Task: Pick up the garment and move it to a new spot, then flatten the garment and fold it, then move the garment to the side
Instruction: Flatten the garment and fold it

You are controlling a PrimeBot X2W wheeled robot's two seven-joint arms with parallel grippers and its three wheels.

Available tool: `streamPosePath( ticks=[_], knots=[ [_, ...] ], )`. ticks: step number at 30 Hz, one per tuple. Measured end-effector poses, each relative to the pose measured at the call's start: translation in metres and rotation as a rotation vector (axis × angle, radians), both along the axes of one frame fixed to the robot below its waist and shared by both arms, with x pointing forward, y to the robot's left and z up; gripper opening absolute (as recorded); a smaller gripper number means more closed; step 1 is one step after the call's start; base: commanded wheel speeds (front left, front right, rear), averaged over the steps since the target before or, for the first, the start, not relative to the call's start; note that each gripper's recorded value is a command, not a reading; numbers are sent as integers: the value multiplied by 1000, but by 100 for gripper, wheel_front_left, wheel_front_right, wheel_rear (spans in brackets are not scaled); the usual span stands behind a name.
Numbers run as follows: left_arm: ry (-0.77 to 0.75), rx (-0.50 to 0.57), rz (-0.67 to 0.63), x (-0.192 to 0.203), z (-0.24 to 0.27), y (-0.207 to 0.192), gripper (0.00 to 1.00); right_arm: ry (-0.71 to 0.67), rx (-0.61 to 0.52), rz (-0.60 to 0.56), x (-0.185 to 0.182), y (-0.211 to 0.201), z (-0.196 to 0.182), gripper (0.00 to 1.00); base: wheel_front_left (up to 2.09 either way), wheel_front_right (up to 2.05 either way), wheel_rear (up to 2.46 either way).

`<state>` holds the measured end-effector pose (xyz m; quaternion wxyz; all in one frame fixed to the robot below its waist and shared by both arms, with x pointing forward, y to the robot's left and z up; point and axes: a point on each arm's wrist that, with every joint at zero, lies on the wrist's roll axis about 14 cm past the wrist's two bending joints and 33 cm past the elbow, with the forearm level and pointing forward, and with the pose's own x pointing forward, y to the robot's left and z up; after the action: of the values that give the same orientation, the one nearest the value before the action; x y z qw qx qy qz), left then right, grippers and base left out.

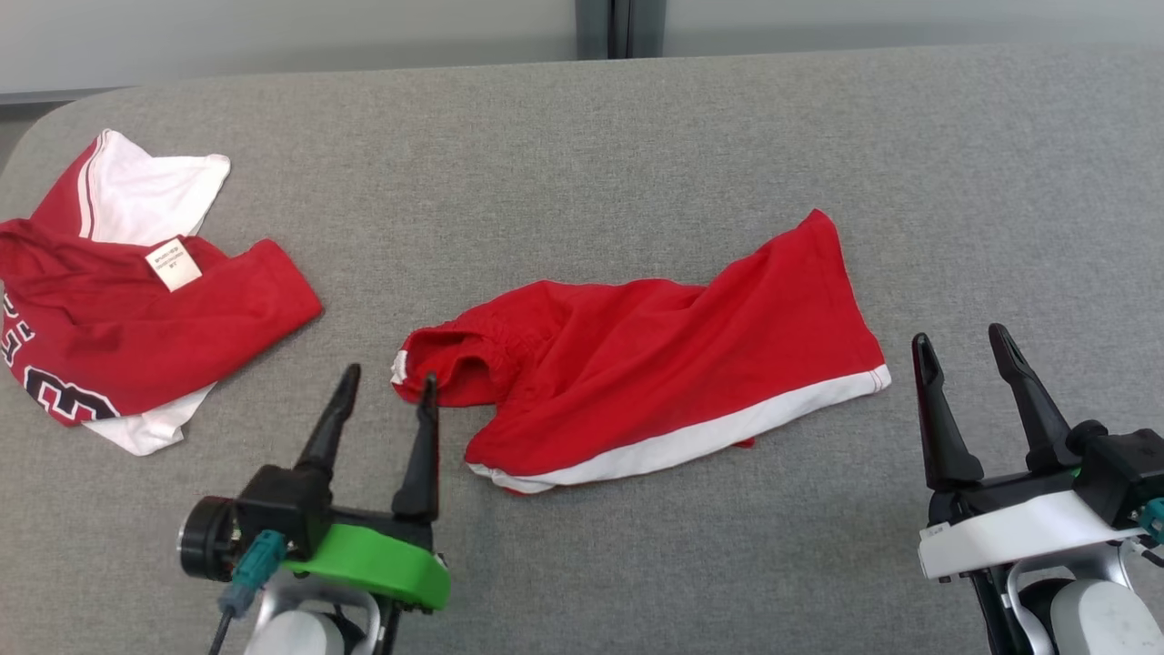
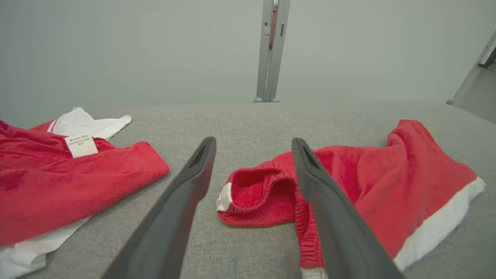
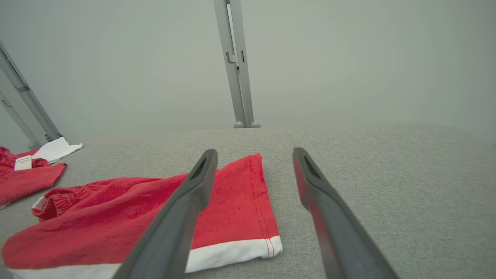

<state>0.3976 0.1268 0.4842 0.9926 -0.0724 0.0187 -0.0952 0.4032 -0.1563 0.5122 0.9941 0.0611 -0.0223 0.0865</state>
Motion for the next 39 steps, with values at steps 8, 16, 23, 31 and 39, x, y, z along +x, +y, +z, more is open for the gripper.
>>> streamPosePath(
  ticks=[8,16,23,31,39],
  knots=[
    [264,-76,-125,-34,-52,-38,100,26,4,-3,4,-1,-8,100,0,0,0],
    [364,-102,-167,-42,-77,-48,100,42,15,10,9,4,-14,100,0,0,0],
    [372,-96,-224,-30,-83,-59,16,71,12,-4,10,0,-23,100,0,0,0],
    [389,-86,-232,-24,-94,-57,0,244,-33,-47,3,-27,-77,100,0,0,0],
    [360,-66,-217,-15,-92,-52,0,343,-30,29,24,-7,-116,100,0,0,0]
  ],
)
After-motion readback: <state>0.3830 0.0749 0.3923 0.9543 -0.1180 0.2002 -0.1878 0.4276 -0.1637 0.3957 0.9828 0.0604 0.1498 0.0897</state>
